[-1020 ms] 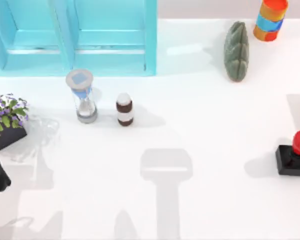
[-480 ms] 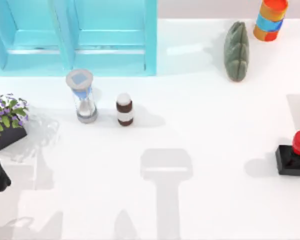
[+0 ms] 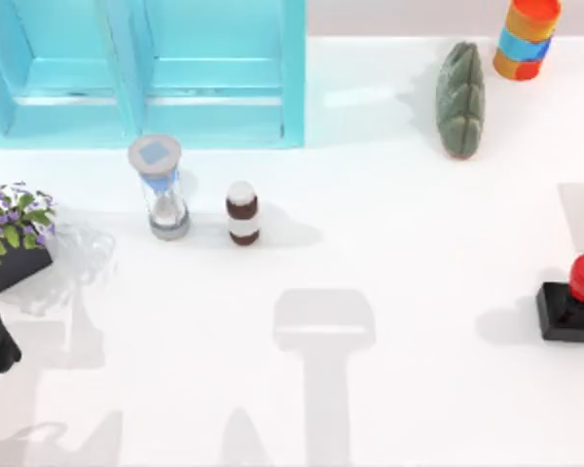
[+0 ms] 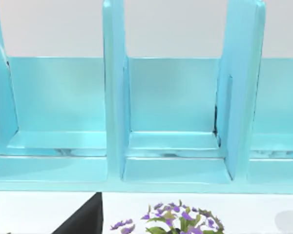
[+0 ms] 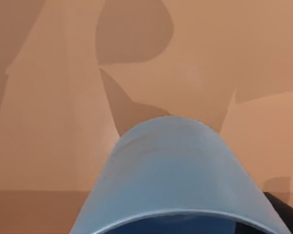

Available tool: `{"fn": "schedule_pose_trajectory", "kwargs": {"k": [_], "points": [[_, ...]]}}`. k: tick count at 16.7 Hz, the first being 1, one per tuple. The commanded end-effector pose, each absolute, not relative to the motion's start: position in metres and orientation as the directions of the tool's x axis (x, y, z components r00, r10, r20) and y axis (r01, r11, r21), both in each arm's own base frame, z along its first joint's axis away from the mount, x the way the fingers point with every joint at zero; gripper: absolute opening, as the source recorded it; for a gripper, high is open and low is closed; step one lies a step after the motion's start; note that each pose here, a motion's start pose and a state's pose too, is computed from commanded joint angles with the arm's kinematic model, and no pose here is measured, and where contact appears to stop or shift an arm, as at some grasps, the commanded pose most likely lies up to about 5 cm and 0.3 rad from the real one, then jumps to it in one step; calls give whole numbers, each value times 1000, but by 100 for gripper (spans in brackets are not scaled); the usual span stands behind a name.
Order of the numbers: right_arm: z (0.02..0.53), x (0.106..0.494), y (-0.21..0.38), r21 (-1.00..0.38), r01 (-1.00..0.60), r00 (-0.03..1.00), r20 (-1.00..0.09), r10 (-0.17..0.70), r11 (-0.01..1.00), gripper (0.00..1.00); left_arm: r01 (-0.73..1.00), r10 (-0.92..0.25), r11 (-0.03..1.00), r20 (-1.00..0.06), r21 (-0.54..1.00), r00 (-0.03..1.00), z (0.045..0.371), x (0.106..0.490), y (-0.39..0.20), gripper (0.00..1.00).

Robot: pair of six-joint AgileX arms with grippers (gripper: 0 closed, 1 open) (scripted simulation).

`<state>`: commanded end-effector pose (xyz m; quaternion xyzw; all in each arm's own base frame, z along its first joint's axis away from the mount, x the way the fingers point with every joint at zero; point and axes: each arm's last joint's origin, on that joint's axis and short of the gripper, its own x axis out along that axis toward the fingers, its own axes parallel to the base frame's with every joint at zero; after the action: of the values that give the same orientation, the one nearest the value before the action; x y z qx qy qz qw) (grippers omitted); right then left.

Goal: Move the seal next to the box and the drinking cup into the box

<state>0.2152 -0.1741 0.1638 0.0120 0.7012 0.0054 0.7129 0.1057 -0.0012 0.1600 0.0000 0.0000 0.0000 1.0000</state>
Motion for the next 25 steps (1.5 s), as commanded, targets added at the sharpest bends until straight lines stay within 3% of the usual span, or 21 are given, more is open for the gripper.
{"fn": "schedule_pose_trajectory", "kwargs": {"k": [12,22,25], "points": [[164,215,-174,25,9,17,-1000,24,1000,98,0,0,1000,0,0,1000,160,106,-1,100],[164,215,-174,25,8,18,-1000,25,1000,100,0,0,1000,0,0,1000,160,106,-1,100],[171,227,-171,35,-56,34,-999,37,998,100,0,0,1000,0,0,1000,160,106,-1,100]]}}
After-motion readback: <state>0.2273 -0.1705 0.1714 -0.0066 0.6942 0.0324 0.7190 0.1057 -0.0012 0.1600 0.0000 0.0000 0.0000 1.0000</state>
